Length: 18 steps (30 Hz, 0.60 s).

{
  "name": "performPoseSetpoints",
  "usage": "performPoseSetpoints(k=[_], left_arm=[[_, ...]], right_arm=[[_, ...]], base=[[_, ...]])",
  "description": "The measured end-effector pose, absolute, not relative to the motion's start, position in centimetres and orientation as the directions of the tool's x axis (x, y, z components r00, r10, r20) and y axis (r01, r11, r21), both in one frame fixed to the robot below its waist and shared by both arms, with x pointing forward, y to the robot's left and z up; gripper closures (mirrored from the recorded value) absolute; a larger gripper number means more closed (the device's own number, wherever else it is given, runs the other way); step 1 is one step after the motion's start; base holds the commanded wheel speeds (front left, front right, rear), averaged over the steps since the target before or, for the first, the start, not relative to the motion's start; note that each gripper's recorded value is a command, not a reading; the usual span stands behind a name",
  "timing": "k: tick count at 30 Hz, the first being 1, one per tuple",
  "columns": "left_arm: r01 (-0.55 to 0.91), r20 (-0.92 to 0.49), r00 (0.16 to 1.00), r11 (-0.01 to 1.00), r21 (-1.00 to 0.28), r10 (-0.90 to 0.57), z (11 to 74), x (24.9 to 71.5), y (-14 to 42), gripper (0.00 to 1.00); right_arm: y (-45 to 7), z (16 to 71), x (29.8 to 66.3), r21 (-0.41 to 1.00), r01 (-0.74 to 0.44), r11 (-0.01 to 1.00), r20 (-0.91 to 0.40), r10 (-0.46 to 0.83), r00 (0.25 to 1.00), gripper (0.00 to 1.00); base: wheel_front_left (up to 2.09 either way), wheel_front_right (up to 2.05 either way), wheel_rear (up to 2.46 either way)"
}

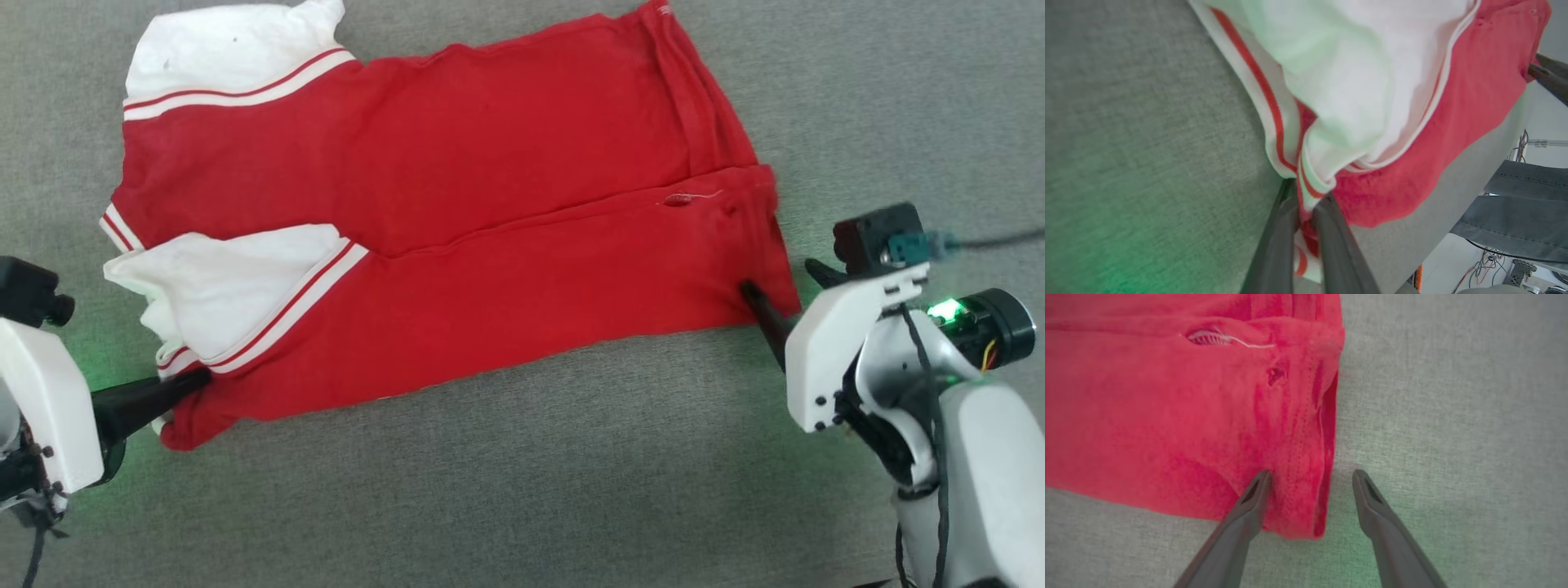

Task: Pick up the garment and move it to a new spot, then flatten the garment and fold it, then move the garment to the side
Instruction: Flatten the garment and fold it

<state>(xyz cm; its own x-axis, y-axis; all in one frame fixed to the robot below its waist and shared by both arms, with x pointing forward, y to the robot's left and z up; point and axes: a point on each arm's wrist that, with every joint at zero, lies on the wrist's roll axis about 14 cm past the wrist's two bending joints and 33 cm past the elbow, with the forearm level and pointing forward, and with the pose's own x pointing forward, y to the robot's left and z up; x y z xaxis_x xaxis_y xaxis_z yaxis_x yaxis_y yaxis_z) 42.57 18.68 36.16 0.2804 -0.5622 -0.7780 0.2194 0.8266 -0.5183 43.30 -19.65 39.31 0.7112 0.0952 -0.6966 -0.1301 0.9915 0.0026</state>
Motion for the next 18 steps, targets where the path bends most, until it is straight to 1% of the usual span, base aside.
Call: performPoseSetpoints(k=[2,5,6,7,8,9,14,18], left_arm=[[0.222,-0.773,0.286,0.824,-0.521,-0.566,36.1,42.6,18.6,1.0],[0.224,-0.768,0.291,0.821,-0.525,-0.57,36.0,42.6,18.4,1.0],[0.224,-0.766,0.295,0.821,-0.526,-0.571,36.0,42.7,18.4,1.0],[0.223,-0.763,0.298,0.819,-0.528,-0.573,36.0,42.7,18.3,1.0],[0.223,-0.761,0.303,0.819,-0.529,-0.574,36.0,42.7,18.3,1.0],[0.221,-0.759,0.307,0.819,-0.53,-0.574,36.0,42.6,18.3,1.0],[0.233,-0.746,0.325,0.814,-0.532,-0.581,36.7,42.1,18.1,1.0],[0.246,-0.737,0.321,0.804,-0.542,-0.595,37.5,40.3,17.8,1.0]], right_arm=[[-19.5,38.4,43.1,0.014,-0.139,0.99,-0.756,0.102,0.646,0.0],[-19.2,38.0,43.6,0.015,-0.161,0.987,-0.795,0.11,0.597,0.0],[-19.1,37.9,43.8,0.018,-0.165,0.986,-0.8,0.113,0.589,0.32],[-19.0,37.8,43.9,0.019,-0.167,0.986,-0.806,0.114,0.581,0.57],[-18.9,37.7,43.9,0.023,-0.171,0.985,-0.812,0.118,0.572,0.95],[-18.7,37.7,43.9,0.027,-0.175,0.984,-0.815,0.123,0.566,1.0],[-18.6,38.2,43.4,0.031,-0.181,0.983,-0.807,0.131,0.576,1.0],[-19.1,38.9,42.0,0.036,-0.163,0.986,-0.798,0.127,0.59,1.0]], base=[[0.0,0.0,0.0],[0.0,0.0,0.0],[0.0,0.0,0.0],[0.0,0.0,0.0],[0.0,0.0,0.0],[0.0,0.0,0.0],[0.0,0.0,0.0],[0.0,0.0,0.0]])
